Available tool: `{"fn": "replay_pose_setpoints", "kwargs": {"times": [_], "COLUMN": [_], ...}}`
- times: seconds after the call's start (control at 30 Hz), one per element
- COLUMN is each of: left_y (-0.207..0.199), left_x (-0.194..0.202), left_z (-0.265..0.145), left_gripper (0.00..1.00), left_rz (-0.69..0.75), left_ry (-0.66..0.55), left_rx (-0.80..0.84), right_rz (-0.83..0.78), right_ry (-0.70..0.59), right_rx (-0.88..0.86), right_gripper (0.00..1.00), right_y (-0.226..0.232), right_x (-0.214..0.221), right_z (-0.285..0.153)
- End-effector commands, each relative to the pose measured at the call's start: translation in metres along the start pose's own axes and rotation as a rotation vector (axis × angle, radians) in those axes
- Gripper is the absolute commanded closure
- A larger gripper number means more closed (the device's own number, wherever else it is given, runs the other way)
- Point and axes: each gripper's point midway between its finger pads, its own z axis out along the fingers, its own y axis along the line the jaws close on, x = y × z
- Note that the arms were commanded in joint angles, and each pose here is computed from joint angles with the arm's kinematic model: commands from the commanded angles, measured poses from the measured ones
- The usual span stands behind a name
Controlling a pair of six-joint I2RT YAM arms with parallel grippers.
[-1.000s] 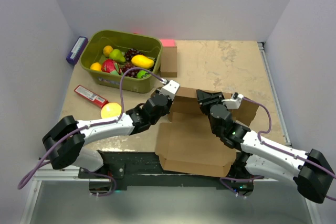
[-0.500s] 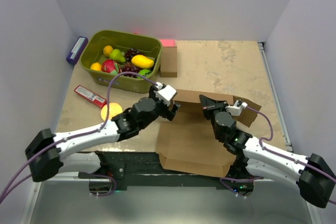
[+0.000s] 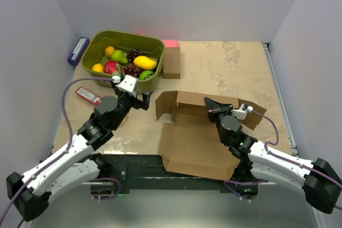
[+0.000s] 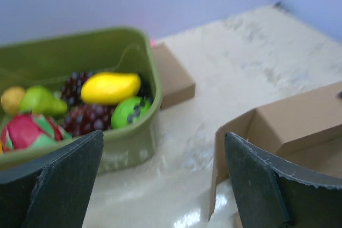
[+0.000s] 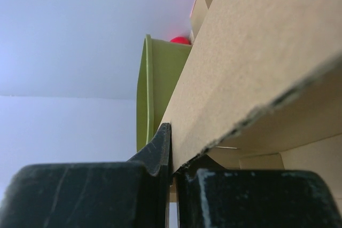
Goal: Fold the paper box
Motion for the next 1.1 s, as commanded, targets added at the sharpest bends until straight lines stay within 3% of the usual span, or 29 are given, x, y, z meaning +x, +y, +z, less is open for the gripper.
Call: {"fn": "replay_pose_setpoints", "kwargs": {"times": [0.0, 0.33, 0.73, 1.07], "left_y": [0.032, 0.010, -0.046, -0.069], "left_x": [0.070, 0.112, 0.115, 0.118], "left_z": [0.010, 0.023, 0.027, 0.025], "left_gripper": [0.02, 0.10, 0.19, 0.24], "left_rz": [-0.027, -0.069, -0.103, -0.091], "left_ry": [0.303, 0.437, 0.424, 0.425], "left_rx": [-0.162, -0.022, 0.281, 0.371], "right_rz": [-0.082, -0.081, -0.083, -0.091], "right_ry": [-0.008, 0.011, 0.018, 0.028], "right_rx": [0.054, 0.048, 0.049, 0.066], "right_gripper": [1.00, 1.00, 1.00, 1.00], "right_y": [-0.023, -0.023, -0.025, -0.031], "right_x": [-0.002, 0.005, 0.007, 0.011], "right_z": [0.001, 0.004, 0.005, 0.006]}}
